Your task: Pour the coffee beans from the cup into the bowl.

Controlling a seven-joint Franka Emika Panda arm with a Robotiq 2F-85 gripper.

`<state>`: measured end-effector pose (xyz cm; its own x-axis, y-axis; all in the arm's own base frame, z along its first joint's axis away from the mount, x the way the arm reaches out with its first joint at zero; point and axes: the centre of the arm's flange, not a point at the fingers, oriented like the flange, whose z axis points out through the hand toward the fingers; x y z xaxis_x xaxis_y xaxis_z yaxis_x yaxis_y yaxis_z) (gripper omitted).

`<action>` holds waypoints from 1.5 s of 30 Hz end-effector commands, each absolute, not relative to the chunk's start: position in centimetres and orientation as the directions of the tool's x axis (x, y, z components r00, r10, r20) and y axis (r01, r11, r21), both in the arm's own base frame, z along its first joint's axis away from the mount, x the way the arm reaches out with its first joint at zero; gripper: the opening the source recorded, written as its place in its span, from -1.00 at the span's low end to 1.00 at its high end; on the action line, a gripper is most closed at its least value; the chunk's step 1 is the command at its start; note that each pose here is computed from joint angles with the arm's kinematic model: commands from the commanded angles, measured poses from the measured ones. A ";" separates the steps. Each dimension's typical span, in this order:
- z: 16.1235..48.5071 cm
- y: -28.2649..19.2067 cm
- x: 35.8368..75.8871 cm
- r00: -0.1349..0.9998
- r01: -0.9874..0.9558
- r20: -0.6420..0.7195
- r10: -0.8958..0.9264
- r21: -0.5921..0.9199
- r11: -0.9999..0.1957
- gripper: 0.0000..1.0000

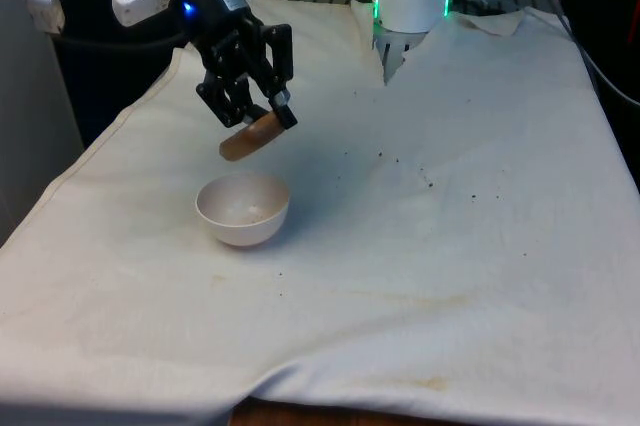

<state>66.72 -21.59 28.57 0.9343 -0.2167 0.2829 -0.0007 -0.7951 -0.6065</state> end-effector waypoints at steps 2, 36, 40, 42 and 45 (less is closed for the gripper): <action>28.5 -21.7 66.7 0.932 -0.014 0.276 -0.235 -0.621 -0.784 -0.93; 27.2 -22.8 65.5 0.886 -0.070 0.246 -0.393 -0.767 -0.638 -0.93; 27.0 -22.9 65.3 0.880 -0.075 0.241 -0.409 -0.780 -0.621 -0.93; 26.9 -23.0 65.3 0.877 -0.077 0.238 -0.418 -0.788 -0.611 -0.93; 26.8 -23.2 65.2 0.872 -0.078 0.235 -0.429 -0.800 -0.595 -0.93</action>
